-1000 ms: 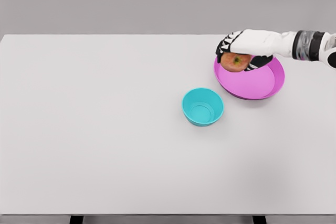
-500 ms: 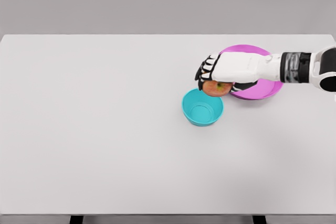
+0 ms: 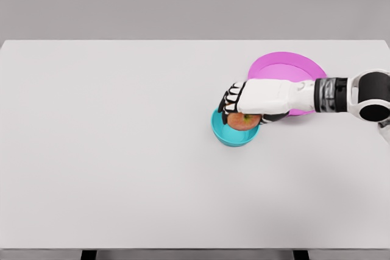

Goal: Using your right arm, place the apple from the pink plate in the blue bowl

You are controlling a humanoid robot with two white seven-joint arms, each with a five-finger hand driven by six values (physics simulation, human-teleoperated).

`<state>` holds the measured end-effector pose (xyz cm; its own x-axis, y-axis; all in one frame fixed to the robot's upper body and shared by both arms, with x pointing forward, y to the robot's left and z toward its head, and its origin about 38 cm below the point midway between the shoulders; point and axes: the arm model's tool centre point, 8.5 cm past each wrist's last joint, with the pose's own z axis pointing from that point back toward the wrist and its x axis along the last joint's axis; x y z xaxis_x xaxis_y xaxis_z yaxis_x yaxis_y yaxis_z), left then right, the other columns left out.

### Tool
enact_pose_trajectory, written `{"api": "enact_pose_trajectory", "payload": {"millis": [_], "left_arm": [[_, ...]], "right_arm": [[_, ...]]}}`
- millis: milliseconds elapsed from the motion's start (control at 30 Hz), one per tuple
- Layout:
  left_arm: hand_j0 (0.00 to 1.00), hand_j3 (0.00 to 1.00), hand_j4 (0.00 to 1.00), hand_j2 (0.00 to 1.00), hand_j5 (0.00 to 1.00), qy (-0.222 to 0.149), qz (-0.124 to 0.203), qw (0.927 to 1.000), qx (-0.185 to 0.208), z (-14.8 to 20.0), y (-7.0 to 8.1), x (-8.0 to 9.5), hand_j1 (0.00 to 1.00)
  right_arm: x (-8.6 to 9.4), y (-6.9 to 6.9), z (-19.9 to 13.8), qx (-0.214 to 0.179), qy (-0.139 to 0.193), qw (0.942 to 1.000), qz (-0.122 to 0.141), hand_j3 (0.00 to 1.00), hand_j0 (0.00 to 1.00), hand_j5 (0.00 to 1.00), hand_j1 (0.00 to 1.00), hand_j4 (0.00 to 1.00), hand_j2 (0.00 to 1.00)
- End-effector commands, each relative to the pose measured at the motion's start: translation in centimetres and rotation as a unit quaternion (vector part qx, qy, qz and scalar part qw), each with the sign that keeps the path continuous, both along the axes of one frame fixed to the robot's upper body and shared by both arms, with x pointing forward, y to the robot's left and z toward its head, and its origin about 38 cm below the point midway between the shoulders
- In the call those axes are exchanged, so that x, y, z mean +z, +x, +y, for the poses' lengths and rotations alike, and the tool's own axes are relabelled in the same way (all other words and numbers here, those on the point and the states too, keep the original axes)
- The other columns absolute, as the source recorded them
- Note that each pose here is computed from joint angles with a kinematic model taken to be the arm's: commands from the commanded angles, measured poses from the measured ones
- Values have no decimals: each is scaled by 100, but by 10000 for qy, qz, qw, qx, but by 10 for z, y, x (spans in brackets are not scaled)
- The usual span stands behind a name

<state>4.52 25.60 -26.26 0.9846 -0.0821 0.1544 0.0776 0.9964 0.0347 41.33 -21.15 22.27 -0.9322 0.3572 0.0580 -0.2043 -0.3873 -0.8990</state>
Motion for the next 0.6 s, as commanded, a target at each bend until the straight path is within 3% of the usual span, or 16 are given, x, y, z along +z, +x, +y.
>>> {"api": "enact_pose_trajectory", "payload": {"millis": [0, 367, 400, 433, 567], "left_arm": [[100, 100, 100, 100, 100, -1, -1, 10000, 0, 0, 0, 0, 100], [100, 100, 100, 100, 100, -1, -1, 10000, 0, 0, 0, 0, 100], [100, 100, 100, 100, 100, -1, 7, 10000, 1, 0, -1, 0, 100], [100, 100, 100, 100, 100, -1, -1, 10000, 0, 0, 0, 0, 100], [100, 100, 100, 100, 100, -1, -1, 10000, 0, 0, 0, 0, 100]], "right_arm": [[-1, -1, 0, -8, 13, 10000, 35, 48, 48, 48, 48, 48, 48], [-14, 1, 9, 41, -51, 9999, 153, 49, 49, 49, 49, 49, 49], [-14, 1, 9, 40, -43, 9999, 150, 90, 90, 90, 90, 90, 90], [-14, 1, 9, 40, -43, 9999, 150, 100, 100, 100, 100, 100, 100], [-14, 1, 9, 47, -42, 9999, 147, 100, 100, 100, 100, 100, 100]]}}
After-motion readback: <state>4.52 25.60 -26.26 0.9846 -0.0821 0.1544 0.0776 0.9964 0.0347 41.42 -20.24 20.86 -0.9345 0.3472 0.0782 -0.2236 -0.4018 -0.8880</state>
